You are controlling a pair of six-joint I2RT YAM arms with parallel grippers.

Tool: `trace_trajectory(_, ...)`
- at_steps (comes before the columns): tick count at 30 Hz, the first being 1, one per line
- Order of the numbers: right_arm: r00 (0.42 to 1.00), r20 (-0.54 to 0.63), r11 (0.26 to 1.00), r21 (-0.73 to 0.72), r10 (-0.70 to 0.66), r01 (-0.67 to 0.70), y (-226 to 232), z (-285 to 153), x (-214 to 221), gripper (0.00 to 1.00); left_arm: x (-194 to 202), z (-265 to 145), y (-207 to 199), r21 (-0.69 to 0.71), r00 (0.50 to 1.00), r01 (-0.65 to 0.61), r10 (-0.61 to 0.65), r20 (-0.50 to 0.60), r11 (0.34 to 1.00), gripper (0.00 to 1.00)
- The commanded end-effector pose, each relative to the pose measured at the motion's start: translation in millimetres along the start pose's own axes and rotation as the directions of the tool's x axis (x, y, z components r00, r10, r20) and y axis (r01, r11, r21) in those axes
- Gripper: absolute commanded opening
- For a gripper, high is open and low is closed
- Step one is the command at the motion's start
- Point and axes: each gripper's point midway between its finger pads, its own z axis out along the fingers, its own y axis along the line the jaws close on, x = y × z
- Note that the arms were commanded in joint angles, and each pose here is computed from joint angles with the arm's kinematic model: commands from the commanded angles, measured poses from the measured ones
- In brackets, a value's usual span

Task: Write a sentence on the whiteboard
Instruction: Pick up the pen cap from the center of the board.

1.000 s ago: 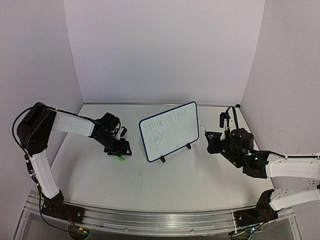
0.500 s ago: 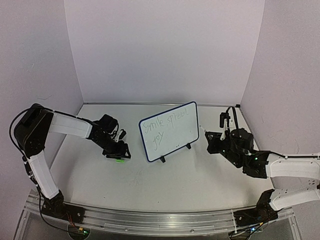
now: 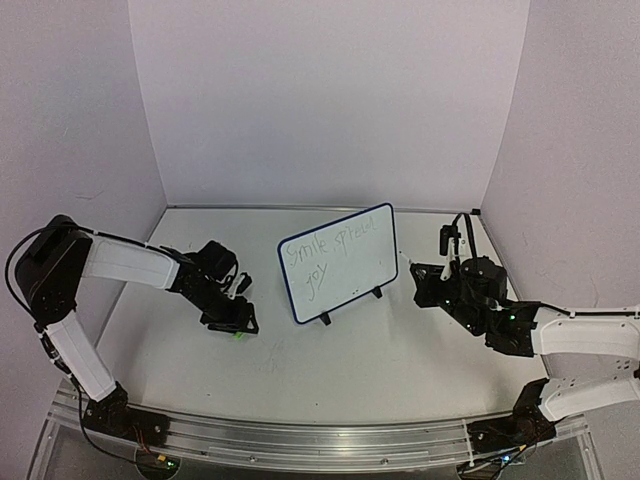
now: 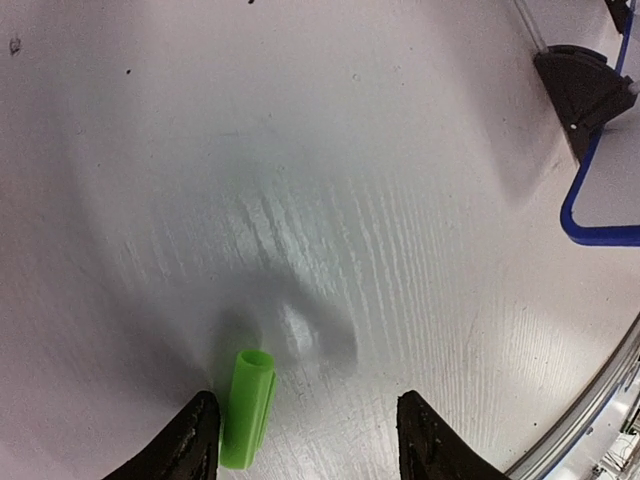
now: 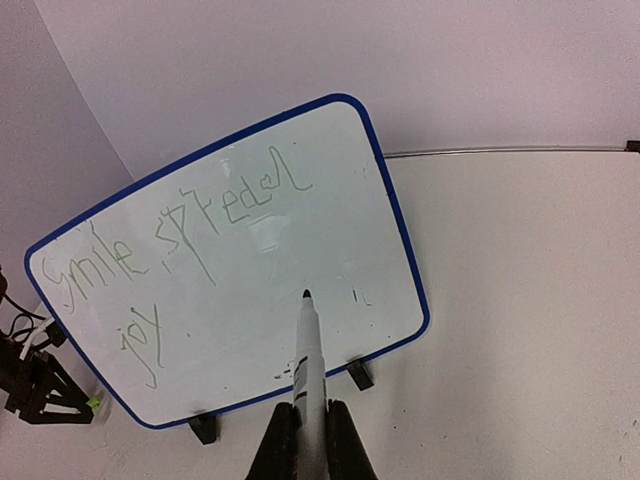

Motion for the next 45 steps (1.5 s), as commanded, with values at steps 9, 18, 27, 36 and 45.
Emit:
trace_trajectory(9, 1.000, 0.002, 1.000, 0.016, 0.013, -0.013, -1.9, 2.1, 0.8, 0.00, 21.1, -2.6, 22.9, -0.184, 0.998, -0.042, 0.034, -0.048, 0.982, 0.33)
trace_trajectory(18, 1.000, 0.001, 1.000, 0.020, 0.016, -0.016, -3.7, 1.7, 2.7, 0.00, 26.0, -3.6, 25.9, -0.218, 0.997, -0.060, 0.047, -0.063, 0.974, 0.24)
trace_trajectory(27, 1.000, 0.011, 1.000, 0.021, 0.021, -0.022, -4.9, -1.3, 0.3, 0.00, 27.4, -2.0, 24.8, -0.222, 0.995, -0.073, 0.057, -0.076, 0.972, 0.13)
trace_trajectory(36, 1.000, 0.015, 0.999, 0.025, 0.022, -0.023, -6.7, -3.6, -0.8, 0.00, 29.1, -3.7, 26.0, -0.235, 0.994, -0.092, 0.074, -0.085, 0.968, 0.02)
trace_trajectory(45, 0.999, 0.028, 0.999, -0.001, 0.032, -0.032, -2.4, -18.0, -18.6, 0.00, 7.8, -39.9, 15.1, -0.235, 0.994, -0.071, 0.090, 0.069, 0.969, 0.00)
